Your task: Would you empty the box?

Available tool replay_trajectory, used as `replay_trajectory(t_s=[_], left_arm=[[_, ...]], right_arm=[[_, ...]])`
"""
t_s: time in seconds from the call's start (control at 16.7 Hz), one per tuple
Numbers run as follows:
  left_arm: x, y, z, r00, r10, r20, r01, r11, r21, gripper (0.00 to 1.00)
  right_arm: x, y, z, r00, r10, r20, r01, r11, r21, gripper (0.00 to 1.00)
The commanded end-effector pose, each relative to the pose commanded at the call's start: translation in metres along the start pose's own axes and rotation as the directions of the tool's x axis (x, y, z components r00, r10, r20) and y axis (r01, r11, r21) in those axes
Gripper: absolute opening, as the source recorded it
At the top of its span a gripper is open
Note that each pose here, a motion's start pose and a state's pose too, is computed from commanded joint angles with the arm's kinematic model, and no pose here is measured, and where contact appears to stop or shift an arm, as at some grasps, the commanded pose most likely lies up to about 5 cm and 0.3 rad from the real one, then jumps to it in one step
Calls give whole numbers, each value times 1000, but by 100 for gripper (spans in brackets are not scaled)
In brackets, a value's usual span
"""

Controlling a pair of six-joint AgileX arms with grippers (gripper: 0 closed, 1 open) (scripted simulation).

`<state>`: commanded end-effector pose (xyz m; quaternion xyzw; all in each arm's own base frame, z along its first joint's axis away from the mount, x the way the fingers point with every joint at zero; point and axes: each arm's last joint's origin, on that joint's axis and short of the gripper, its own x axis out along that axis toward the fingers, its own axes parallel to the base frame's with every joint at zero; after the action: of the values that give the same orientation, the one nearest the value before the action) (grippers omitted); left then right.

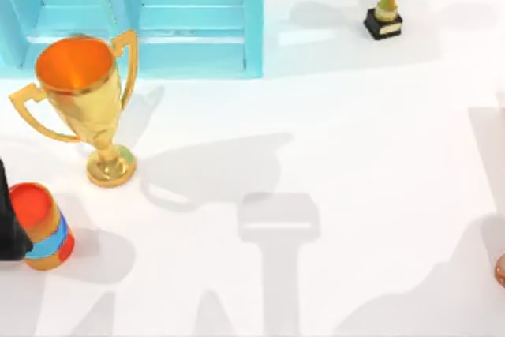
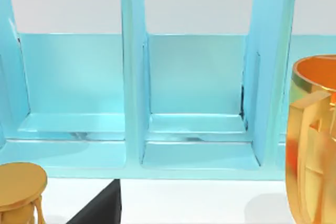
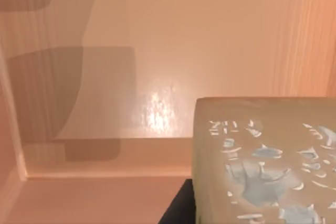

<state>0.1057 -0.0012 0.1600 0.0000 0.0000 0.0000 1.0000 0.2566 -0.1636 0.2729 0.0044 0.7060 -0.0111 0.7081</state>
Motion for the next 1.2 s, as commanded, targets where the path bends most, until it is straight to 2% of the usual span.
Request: replay_trajectory(t_s=[0.24,0.48,0.6,0.84,1.02,1.2], left_arm=[[0,0,0,1000,0,0,0,1000,0,100],[0,0,0,1000,0,0,0,1000,0,100],[0,0,0,1000,0,0,0,1000,0,100],[0,0,0,1000,0,0,0,1000,0,100],[0,0,0,1000,0,0,0,1000,0,100],[0,0,0,1000,0,0,0,1000,0,100]], right_arm=[[2,2,6,1000,2,-4,-2,1000,-1,0],[6,33,56,1000,-5,-4,5,1000,-5,0],[15,71,93,1000,-6,-10,6,1000,-17,0],[41,180,152,1000,-5,-20,4,999,-50,0],[66,248,173,1000,-3,-25,1,999,-46,0],[82,281,185,1000,5,-11,-5,1000,-22,0]])
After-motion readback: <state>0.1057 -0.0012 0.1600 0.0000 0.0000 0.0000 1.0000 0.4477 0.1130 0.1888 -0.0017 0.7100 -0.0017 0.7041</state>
